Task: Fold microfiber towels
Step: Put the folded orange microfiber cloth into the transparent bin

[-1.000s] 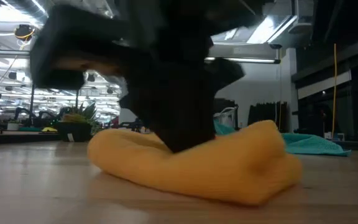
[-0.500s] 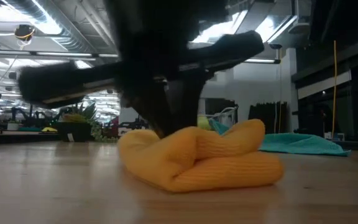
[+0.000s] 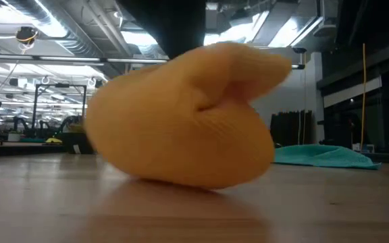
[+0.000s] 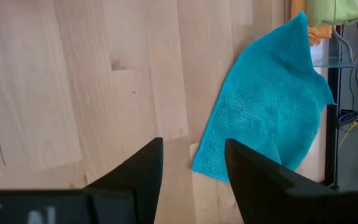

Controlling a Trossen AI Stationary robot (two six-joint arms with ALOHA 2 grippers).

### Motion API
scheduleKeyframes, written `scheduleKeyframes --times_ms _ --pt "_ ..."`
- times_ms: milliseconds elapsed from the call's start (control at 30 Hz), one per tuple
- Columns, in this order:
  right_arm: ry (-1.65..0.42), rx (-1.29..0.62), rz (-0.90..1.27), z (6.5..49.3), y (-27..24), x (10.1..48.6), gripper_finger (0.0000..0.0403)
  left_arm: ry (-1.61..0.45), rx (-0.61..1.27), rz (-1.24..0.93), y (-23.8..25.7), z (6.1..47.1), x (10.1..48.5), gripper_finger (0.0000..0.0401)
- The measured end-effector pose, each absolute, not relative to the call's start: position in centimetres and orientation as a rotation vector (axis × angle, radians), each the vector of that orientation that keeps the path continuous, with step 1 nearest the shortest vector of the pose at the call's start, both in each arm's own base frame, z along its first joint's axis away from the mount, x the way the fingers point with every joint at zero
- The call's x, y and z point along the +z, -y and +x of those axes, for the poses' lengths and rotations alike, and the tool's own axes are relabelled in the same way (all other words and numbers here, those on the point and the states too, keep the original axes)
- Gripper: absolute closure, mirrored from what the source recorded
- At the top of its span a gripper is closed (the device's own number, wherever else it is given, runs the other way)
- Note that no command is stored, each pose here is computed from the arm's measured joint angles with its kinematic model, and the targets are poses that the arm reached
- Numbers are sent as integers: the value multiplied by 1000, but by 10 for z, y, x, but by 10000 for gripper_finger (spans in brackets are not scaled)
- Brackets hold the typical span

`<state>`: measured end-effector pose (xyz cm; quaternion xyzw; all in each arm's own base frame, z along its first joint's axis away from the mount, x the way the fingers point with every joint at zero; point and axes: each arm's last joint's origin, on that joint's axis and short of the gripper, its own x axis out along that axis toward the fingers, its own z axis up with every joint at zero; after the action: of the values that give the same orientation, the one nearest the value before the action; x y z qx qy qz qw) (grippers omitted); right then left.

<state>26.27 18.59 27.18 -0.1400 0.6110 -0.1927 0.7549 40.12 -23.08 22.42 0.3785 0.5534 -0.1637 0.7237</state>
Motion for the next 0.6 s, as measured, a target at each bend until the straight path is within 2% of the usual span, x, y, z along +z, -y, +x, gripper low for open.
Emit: scheduleKeyframes --times_ms 433,600 --pt "-1333 -402 -307 259 -192 272 228 -1294 -388 793 225 396 167 401" --pt "-1334 -400 -309 259 -192 272 228 -1295 -274 717 221 398 166 381"
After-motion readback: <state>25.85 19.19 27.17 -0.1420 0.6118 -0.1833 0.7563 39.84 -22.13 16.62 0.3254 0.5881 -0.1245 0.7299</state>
